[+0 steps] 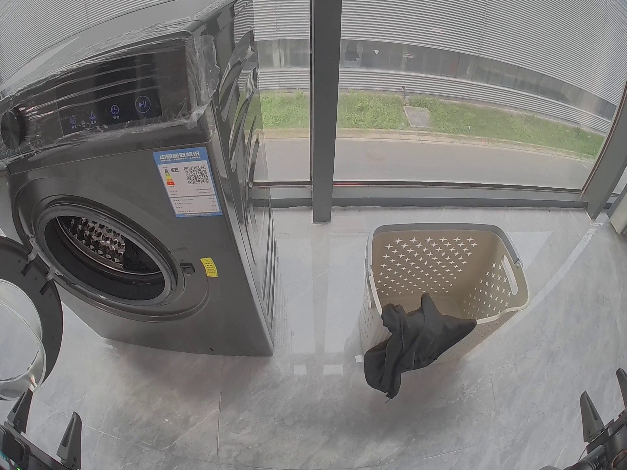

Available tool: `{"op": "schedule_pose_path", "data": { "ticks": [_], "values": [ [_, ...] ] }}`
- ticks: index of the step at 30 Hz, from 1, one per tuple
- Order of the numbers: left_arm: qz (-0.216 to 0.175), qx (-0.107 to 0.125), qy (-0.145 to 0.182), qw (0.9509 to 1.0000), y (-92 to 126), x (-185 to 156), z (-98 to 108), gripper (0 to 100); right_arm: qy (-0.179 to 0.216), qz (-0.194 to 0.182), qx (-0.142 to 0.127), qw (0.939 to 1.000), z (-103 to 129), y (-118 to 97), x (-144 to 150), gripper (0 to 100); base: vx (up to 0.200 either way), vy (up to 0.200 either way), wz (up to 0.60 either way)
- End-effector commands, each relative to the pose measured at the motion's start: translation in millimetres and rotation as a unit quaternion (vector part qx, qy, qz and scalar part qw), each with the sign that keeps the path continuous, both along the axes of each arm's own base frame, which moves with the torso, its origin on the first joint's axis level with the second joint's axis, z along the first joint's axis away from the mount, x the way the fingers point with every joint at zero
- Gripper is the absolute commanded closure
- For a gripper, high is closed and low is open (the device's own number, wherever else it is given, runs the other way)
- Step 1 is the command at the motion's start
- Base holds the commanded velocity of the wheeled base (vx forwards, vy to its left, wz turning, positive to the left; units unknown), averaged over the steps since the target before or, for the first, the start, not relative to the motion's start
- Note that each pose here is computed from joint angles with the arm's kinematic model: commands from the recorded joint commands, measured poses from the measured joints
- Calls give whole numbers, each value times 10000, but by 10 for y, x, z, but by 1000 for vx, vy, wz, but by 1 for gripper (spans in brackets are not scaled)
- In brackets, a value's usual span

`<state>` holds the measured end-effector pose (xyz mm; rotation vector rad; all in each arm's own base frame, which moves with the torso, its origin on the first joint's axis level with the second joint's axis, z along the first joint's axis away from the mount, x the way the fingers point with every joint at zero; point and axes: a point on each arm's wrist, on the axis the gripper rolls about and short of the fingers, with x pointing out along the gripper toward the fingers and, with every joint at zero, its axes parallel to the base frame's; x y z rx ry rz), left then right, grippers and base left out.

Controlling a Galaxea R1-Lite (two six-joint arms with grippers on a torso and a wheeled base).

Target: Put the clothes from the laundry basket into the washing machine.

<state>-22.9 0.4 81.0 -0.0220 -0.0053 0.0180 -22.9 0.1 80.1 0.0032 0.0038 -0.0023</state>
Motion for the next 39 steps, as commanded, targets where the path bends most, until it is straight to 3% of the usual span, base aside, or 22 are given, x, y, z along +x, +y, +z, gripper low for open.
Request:
{"op": "schedule_pose_path", "data": {
  "ticks": [1,5,26,33,35,39],
  "values": [
    [2,-5,2,10000,0,0,-48,0,4,4,-1,10000,-48,0,0,0,0,0,0],
    [2,2,3,10000,0,0,-48,0,4,4,-1,10000,-48,0,0,0,0,0,0],
    [2,2,3,10000,0,0,-48,0,4,-4,-1,10000,-48,0,0,0,0,-200,0],
    [-6,41,3,10000,0,0,-48,0,4,-34,7,10000,-48,0,0,0,0,0,0],
    [-13,56,3,10000,-1,0,-48,0,-19,-3,-139,9999,-46,1,1,0,0,0,0],
    [-13,41,-4,10000,-1,0,-46,0,-19,12,-177,9998,-46,3,1,0,0,0,0]
  ]
}}
